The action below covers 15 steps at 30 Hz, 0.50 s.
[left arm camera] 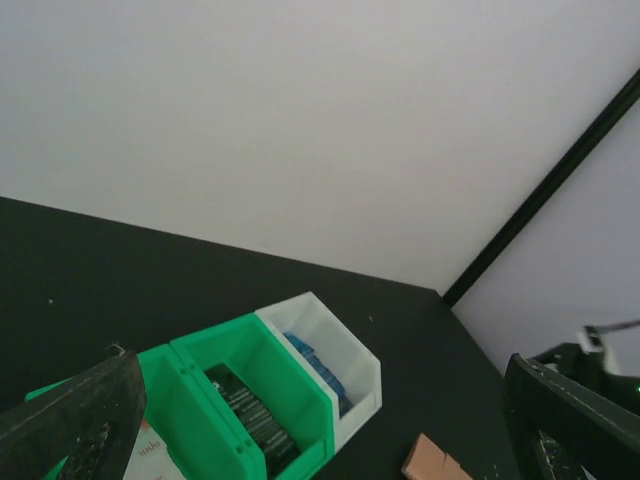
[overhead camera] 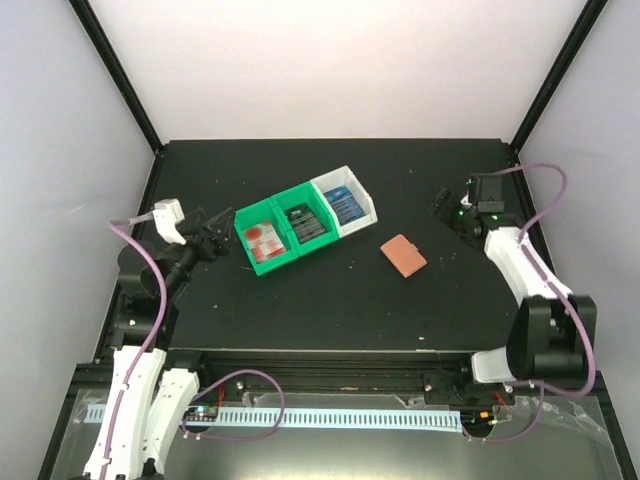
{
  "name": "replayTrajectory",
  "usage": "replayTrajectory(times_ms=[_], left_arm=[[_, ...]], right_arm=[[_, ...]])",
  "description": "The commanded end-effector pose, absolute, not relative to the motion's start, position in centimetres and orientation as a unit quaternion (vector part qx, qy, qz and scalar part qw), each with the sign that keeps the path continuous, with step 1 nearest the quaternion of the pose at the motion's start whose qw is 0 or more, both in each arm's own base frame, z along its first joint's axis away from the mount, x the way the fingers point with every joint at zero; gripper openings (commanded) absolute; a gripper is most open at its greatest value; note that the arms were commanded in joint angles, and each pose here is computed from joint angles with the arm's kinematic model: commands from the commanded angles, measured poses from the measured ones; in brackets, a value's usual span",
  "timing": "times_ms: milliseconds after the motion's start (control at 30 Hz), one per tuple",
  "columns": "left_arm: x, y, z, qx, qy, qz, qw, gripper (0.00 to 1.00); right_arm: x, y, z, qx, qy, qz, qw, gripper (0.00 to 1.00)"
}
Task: Put the credit cards into the card holder
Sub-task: Turn over the card holder at the center of the board.
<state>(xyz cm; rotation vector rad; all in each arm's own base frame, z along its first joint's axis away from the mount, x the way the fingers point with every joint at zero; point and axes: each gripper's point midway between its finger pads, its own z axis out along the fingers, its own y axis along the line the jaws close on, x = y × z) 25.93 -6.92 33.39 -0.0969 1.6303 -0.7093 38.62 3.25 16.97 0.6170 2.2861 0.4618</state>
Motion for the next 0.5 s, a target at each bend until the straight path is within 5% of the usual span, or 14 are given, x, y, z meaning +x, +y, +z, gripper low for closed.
replayTrajectory(times_ms=[0,467], left_arm=[[25.7,-8.2,33.9,0.003,0.708,-0.324,0.627,0.99],[26.7,-11.9,31.4,0.076,0.735,-0.392,0.548,0.99]], right_arm=[[40.2,5.0,13.9,0.208,0.909,0.204,0.297,0.82],[36.2,10.5,3.0,0.119,0.968,0.18,0.13,0.53]])
